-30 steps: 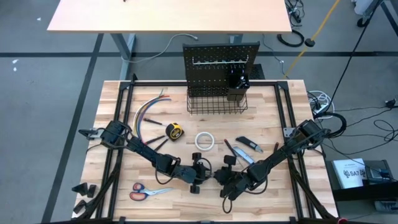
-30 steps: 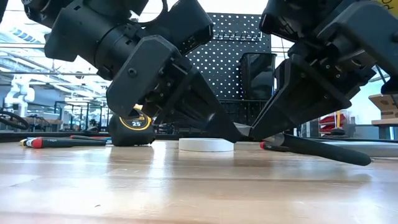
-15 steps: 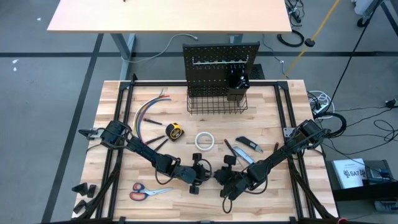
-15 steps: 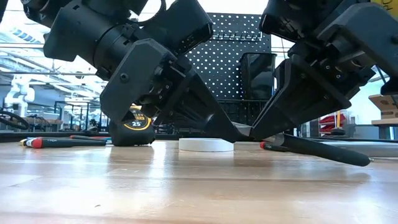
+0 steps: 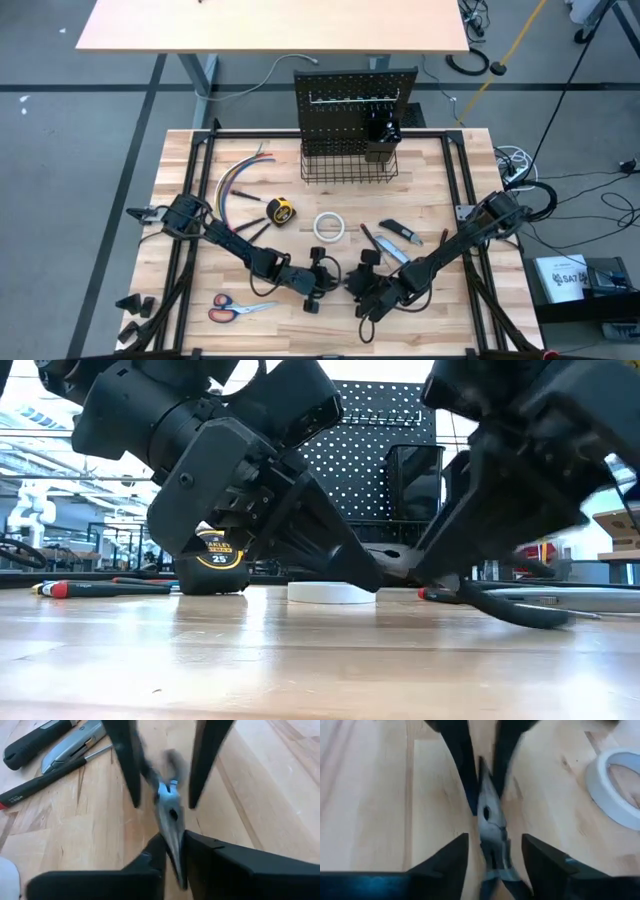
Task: Hang tools onto peg board
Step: Put the black pliers into the black bin on the peg board
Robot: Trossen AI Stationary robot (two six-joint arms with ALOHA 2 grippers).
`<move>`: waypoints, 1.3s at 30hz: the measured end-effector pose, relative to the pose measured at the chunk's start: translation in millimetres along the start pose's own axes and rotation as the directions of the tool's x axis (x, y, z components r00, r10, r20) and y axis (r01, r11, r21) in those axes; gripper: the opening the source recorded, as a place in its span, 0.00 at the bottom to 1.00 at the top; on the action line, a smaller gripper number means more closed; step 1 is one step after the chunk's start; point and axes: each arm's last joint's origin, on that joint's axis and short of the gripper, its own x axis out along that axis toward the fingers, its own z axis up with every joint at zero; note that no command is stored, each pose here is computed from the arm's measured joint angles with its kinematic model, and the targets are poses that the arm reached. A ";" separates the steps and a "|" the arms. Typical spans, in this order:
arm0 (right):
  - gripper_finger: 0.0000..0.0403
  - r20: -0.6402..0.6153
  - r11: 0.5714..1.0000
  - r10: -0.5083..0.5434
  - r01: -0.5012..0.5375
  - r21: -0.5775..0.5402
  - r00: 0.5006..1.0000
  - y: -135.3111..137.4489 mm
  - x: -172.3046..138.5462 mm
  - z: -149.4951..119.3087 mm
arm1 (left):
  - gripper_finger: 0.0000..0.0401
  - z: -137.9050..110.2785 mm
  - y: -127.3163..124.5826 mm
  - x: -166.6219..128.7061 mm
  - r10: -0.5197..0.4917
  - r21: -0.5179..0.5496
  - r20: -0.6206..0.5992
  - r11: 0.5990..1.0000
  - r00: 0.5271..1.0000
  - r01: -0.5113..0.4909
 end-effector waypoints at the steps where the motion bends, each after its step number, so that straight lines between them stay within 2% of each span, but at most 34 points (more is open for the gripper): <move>1: 0.46 -0.005 1.000 -0.001 0.001 0.009 1.000 -1.7 -3.9 1.8 | 0.05 -0.3 0.2 0.0 0.007 0.000 -0.003 1.000 1.000 -0.007; 6: 0.50 -0.054 0.998 -0.031 0.033 0.048 0.998 -14.1 -36.8 8.8 | 0.03 0.8 2.8 -2.4 0.086 0.034 -0.012 0.996 0.996 -0.085; 11: 0.50 0.039 0.995 -0.081 0.079 0.054 0.996 -11.0 -81.0 8.9 | 0.03 19.6 4.2 -16.9 0.098 0.031 0.046 0.995 0.994 -0.100; 15: 0.49 0.146 0.993 -0.098 0.086 0.085 0.985 -0.9 -107.2 2.9 | 0.03 20.8 1.4 -19.2 0.092 0.041 0.049 0.995 0.995 -0.094; 19: 0.48 0.215 0.992 -0.108 0.089 0.093 0.971 10.4 -121.9 -11.9 | 0.03 20.9 0.0 -20.1 0.130 0.040 0.053 0.990 0.990 -0.133; 22: 0.48 0.254 0.986 -0.157 0.137 0.096 0.954 8.8 -137.5 -30.9 | 0.03 26.1 0.0 -28.9 0.182 0.045 0.053 0.982 0.982 -0.184; 25: 0.48 0.263 0.974 -0.175 0.128 0.186 0.949 -1.5 -154.1 -47.3 | 0.03 41.2 -0.4 -47.2 0.198 0.033 0.100 0.979 0.975 -0.202; 28: 0.48 0.273 0.965 -0.161 0.093 0.244 0.948 -8.4 -155.1 -62.6 | 0.03 48.2 -0.5 -66.9 0.202 0.031 0.181 0.977 0.963 -0.211; 31: 0.48 0.354 0.956 -0.160 0.056 0.288 0.921 -8.3 -148.1 -69.7 | 0.02 53.9 2.1 -86.6 0.196 -0.029 0.352 0.980 0.915 -0.199; 33: 0.48 0.406 0.955 -0.170 0.048 0.294 0.898 -7.7 -143.0 -70.1 | 0.02 58.1 4.9 -99.0 0.196 -0.096 0.481 0.981 0.855 -0.171; 36: 0.48 0.472 0.952 -0.200 0.056 0.301 0.859 -5.1 -140.1 -61.2 | 0.02 60.4 7.6 -113.8 0.163 -0.147 0.645 0.985 0.747 -0.089; 39: 0.48 0.511 0.949 -0.216 0.055 0.312 0.832 -5.2 -141.4 -39.9 | 0.02 68.3 13.0 -127.2 0.144 -0.163 0.780 0.986 0.608 -0.025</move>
